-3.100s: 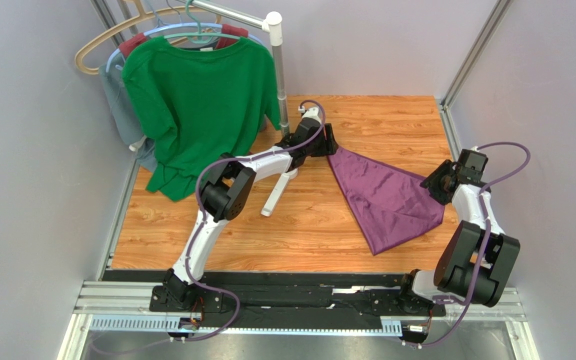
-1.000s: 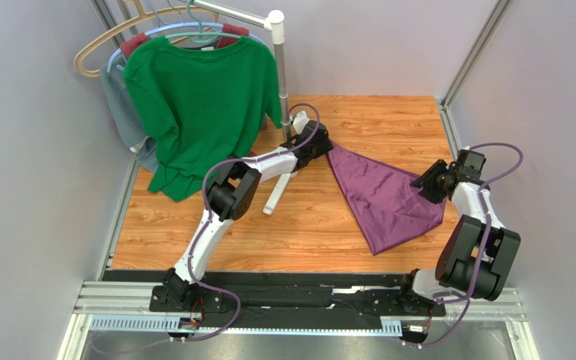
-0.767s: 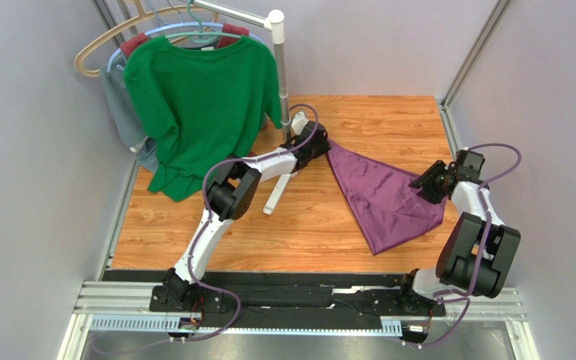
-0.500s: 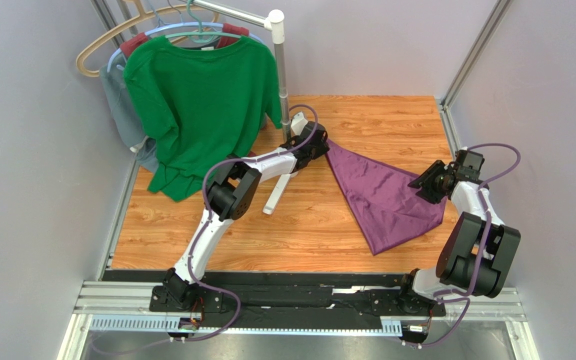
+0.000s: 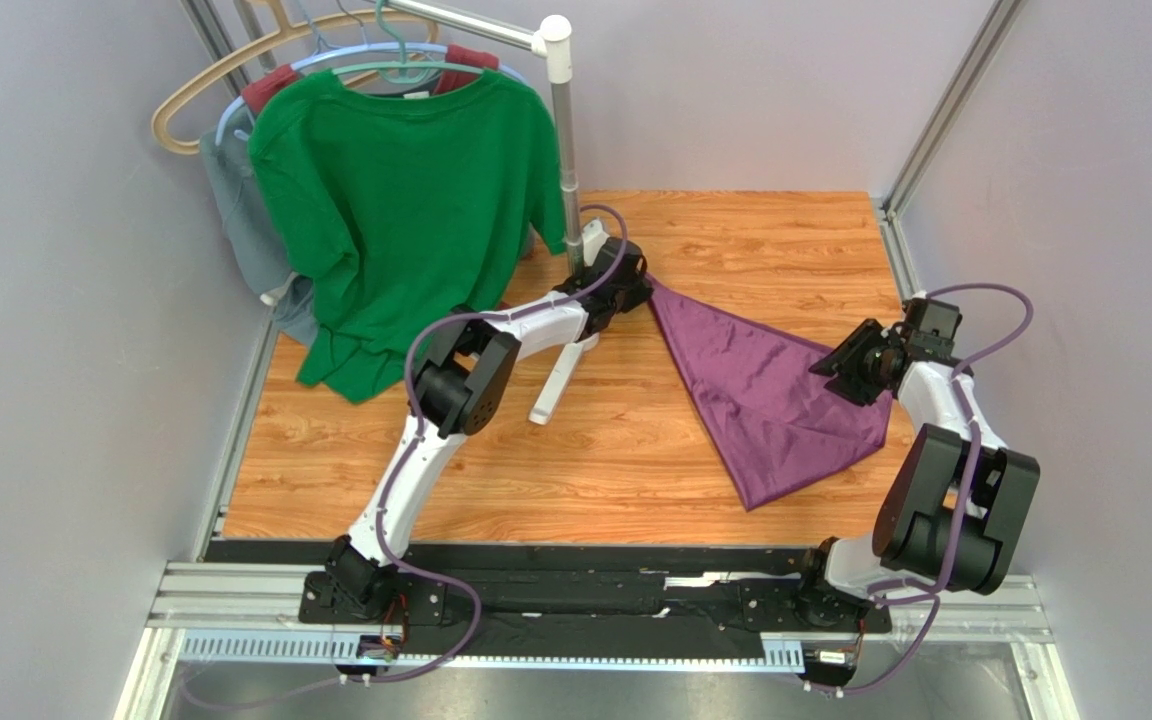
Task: Fold the napkin, place the utensils inside, and roll it up
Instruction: Fold the napkin
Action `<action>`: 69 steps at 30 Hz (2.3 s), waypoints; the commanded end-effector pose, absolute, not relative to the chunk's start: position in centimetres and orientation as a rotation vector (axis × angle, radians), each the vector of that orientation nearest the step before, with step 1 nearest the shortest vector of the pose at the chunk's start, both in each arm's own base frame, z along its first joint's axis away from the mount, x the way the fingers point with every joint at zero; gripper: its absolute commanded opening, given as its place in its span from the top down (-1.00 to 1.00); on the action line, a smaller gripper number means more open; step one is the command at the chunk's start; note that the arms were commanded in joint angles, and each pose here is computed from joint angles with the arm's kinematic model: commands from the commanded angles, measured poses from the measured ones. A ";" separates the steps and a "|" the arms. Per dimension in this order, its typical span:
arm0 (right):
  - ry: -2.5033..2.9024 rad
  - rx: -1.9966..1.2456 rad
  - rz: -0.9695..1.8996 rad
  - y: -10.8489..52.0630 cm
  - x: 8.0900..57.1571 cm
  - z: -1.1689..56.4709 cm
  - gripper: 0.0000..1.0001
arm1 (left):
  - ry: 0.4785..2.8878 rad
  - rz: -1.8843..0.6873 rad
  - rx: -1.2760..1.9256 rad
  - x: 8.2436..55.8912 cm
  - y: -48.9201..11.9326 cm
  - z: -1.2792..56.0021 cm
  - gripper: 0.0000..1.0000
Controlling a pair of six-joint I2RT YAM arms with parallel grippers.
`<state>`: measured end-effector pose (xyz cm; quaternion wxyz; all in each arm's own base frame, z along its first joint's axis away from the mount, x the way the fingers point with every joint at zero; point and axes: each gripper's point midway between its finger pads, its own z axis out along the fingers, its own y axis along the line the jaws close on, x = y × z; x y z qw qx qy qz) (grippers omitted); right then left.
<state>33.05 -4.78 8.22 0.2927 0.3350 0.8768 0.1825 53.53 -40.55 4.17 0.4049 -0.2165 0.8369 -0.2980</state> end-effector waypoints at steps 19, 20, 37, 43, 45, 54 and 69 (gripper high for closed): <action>2.316 0.784 0.518 -4.0 34.7 9.6 0.17 | 1.956 -1.090 -0.245 55.5 -44.1 8.4 1.00; 2.314 0.778 0.519 -3.9 34.7 9.7 0.17 | 1.935 -1.104 -0.211 55.5 -44.3 8.9 1.00; 2.277 0.748 0.525 -3.8 34.9 11.1 0.17 | 1.753 -1.345 0.370 44.8 -50.3 13.3 1.00; 2.258 0.732 0.533 -3.6 34.9 11.8 0.17 | 1.718 -1.364 0.482 40.5 -51.5 14.4 1.00; 2.256 0.726 0.533 -3.6 34.8 11.9 0.17 | 1.712 -1.368 0.489 39.9 -51.8 14.7 1.00; 2.245 0.707 0.541 -3.4 34.7 12.3 0.17 | 1.714 -1.374 0.537 37.1 -52.3 14.9 1.00; 2.235 0.689 0.558 -3.1 34.7 12.3 0.17 | 1.674 -1.442 0.773 29.8 -54.7 14.3 1.00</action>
